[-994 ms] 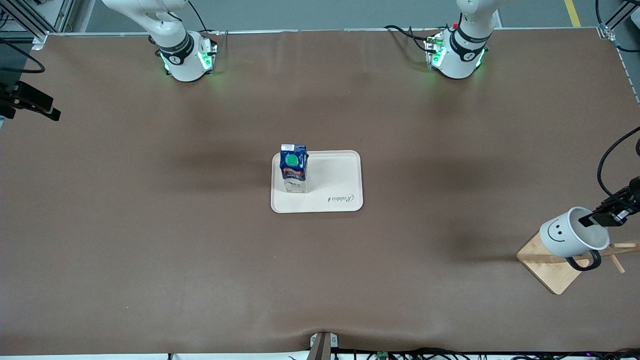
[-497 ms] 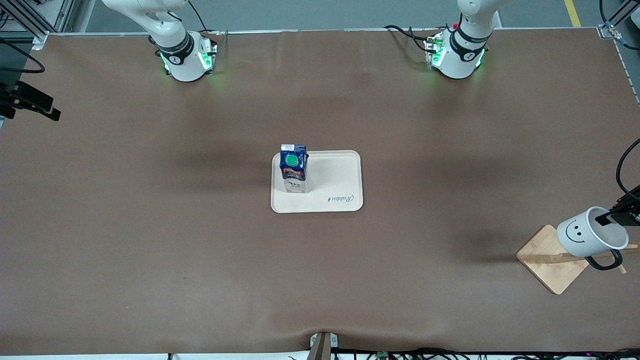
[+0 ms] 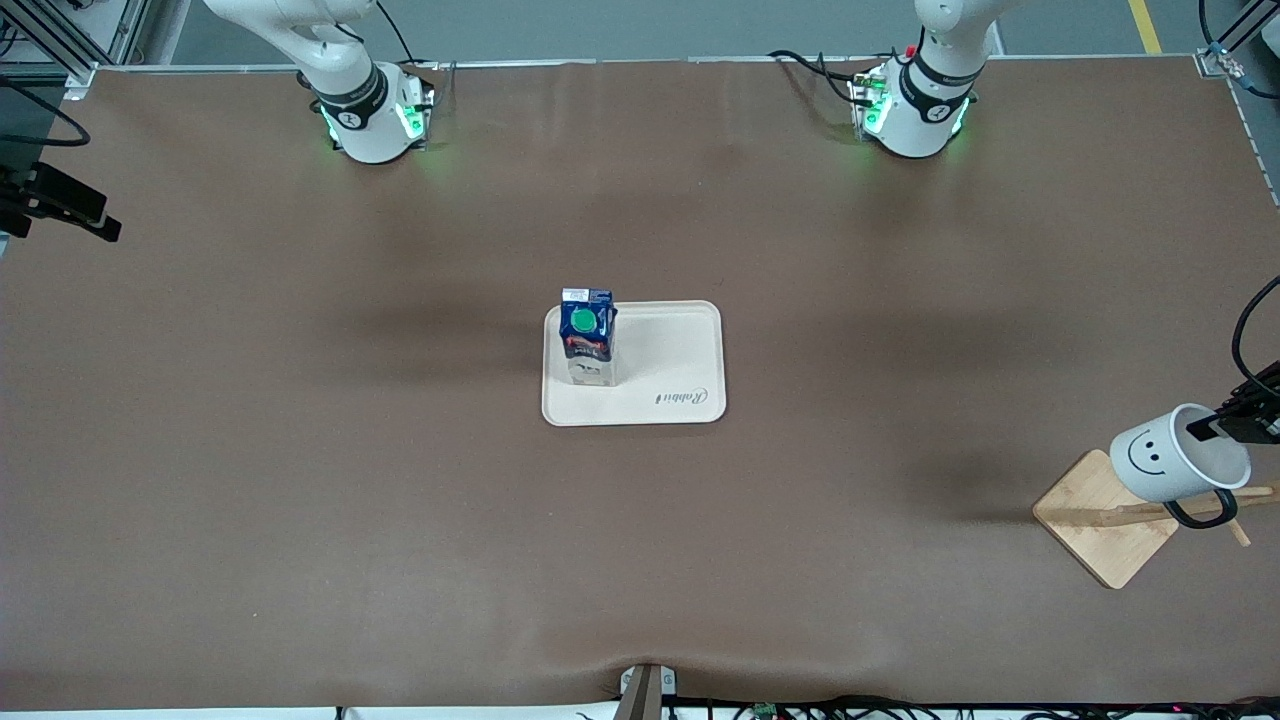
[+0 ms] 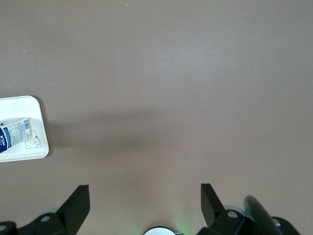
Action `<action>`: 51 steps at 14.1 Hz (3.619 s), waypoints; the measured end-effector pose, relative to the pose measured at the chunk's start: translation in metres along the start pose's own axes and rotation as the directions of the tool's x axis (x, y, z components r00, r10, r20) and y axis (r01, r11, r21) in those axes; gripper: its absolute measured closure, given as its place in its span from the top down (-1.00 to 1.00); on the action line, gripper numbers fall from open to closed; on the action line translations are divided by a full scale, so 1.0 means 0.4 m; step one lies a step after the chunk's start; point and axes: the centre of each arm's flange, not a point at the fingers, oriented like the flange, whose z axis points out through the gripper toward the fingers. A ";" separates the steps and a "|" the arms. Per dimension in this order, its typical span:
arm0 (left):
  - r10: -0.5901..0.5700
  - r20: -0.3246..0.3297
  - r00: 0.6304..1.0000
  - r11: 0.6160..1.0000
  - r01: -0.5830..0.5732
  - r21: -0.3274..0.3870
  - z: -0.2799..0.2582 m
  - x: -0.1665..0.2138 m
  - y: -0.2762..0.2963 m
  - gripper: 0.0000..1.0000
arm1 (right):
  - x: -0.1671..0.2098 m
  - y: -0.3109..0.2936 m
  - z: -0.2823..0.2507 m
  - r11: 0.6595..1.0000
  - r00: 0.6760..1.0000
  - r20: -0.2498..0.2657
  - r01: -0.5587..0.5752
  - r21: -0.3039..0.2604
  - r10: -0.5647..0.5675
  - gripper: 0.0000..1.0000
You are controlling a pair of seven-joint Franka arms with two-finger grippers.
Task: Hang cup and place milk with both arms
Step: 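Hang the mug handle on a stand peg with the left gripper, then open the left gripper and withdraw while the right gripper reaches the milk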
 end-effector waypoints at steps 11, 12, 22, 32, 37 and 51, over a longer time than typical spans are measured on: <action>-0.004 0.024 1.000 1.000 0.003 0.014 -0.009 0.028 -0.077 -0.88 | 0.001 0.000 0.001 1.000 1.000 0.001 0.000 0.000 0.000 1.00; -0.005 0.026 1.000 1.000 0.004 0.015 -0.007 0.030 -0.082 -0.88 | 0.001 0.000 0.001 1.000 1.000 0.001 0.000 0.000 0.000 1.00; -0.003 0.040 0.999 1.000 0.003 0.006 0.022 0.063 -0.130 -0.74 | 0.014 -0.007 0.024 1.000 1.000 0.021 0.004 0.001 -0.004 1.00; 0.100 0.045 0.994 0.995 -0.100 -0.007 0.046 0.039 -0.055 1.00 | 0.183 -0.101 0.306 0.997 0.980 0.188 0.071 -0.011 -0.068 1.00; 0.245 0.009 0.969 0.963 -0.245 0.109 -0.026 -0.062 0.067 1.00 | 0.174 -0.157 0.290 0.993 0.978 0.182 0.089 0.074 -0.101 1.00; 0.495 0.068 0.866 0.809 -0.488 0.327 -0.105 -0.294 0.268 1.00 | 0.195 -0.699 0.525 0.968 0.964 0.091 0.244 0.062 -0.249 1.00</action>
